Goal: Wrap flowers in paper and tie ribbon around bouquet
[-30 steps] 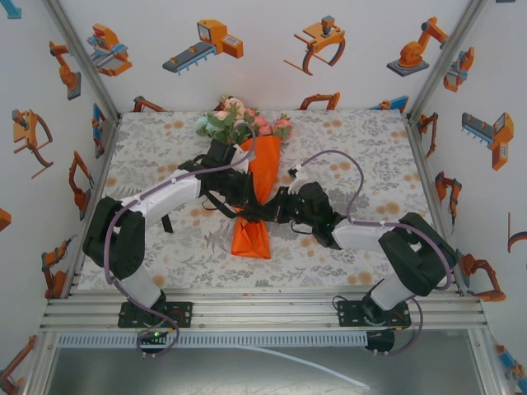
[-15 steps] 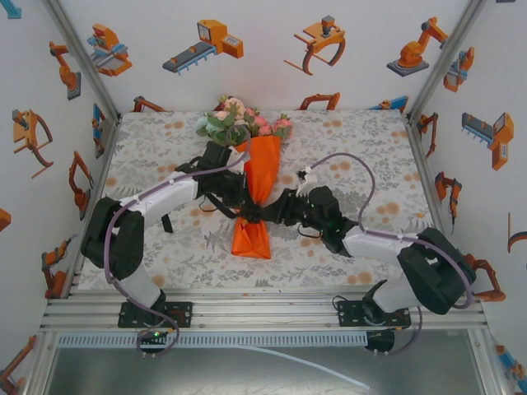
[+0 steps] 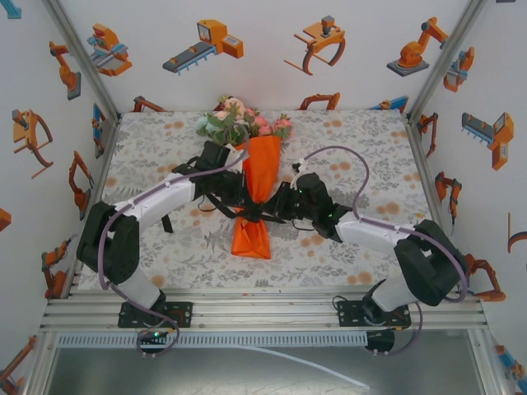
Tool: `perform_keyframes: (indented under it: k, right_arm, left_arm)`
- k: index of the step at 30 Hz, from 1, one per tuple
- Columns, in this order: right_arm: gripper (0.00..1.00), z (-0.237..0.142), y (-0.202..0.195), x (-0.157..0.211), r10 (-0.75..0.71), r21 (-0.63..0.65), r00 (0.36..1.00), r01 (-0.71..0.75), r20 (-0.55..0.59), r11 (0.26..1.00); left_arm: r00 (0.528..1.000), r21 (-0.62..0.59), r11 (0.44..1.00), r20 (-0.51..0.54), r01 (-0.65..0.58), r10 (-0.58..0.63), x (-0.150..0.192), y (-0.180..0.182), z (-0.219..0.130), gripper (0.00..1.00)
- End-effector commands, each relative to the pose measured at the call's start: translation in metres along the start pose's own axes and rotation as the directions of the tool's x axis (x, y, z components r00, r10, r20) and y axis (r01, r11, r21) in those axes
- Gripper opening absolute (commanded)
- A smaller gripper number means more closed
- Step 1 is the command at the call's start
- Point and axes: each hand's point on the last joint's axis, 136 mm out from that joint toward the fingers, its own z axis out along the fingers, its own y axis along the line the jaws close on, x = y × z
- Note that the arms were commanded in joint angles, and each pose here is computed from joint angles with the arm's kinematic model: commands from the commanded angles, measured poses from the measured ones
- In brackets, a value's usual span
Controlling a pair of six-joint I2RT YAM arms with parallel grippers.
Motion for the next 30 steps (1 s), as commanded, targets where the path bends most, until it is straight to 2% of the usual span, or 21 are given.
perform_keyframes:
  k: [1,2,7,10,14,16,18,22,25,27,30]
  right_arm:
    - [0.04,-0.005,-0.010,-0.007,-0.008,0.058,0.999,0.006,0.036,0.998]
    - [0.00,-0.006,-0.012,-0.006,-0.011,0.068,0.999,0.009,0.035,0.998]
    - [0.00,-0.002,-0.023,0.012,-0.022,0.086,0.999,0.024,-0.025,0.996]
    - [0.01,0.004,-0.022,0.031,-0.029,0.047,0.996,0.033,-0.078,0.998]
    - [0.34,-0.005,-0.008,0.025,-0.089,0.010,0.994,0.090,-0.070,0.996]
    - [0.41,-0.015,0.004,0.009,-0.164,0.003,0.986,0.164,-0.025,0.986]
    - [0.45,-0.026,0.013,-0.007,-0.233,-0.007,0.972,0.233,0.014,0.972]
    - [0.46,-0.034,0.031,-0.035,-0.337,-0.091,0.940,0.341,0.052,0.936]
    - [0.49,-0.028,0.046,-0.036,-0.457,-0.198,0.888,0.456,0.046,0.868]
    - [0.50,-0.018,0.055,-0.034,-0.482,-0.296,0.875,0.470,0.033,0.832]
    - [0.53,-0.004,0.057,-0.030,-0.506,-0.354,0.863,0.475,0.007,0.806]
  left_arm:
    - [0.997,-0.006,0.999,0.066,-0.031,0.032,-0.009,-0.007,-0.018,0.00]
    - [0.997,-0.017,0.999,0.078,-0.028,0.029,-0.010,-0.005,-0.020,0.00]
    - [0.992,-0.031,0.999,0.124,-0.013,0.017,-0.015,0.001,-0.029,0.00]
    - [0.988,-0.034,0.999,0.152,-0.015,0.021,-0.019,0.002,-0.033,0.00]
    - [0.990,-0.021,1.000,0.141,-0.022,0.025,-0.017,0.001,-0.029,0.00]
    - [0.990,-0.007,1.000,0.136,-0.022,0.023,-0.015,0.000,-0.027,0.00]
    - [0.991,0.025,0.999,0.128,-0.032,0.028,-0.014,-0.004,-0.023,0.00]
    - [0.991,0.065,0.996,0.119,-0.063,0.054,-0.012,-0.013,-0.021,0.00]
    - [0.990,0.079,0.993,0.123,-0.083,0.073,-0.012,-0.018,-0.023,0.00]
    - [0.989,0.091,0.991,0.122,-0.100,0.089,-0.012,-0.021,-0.024,0.00]
    - [0.987,0.095,0.989,0.119,-0.115,0.103,-0.010,-0.022,-0.024,0.00]
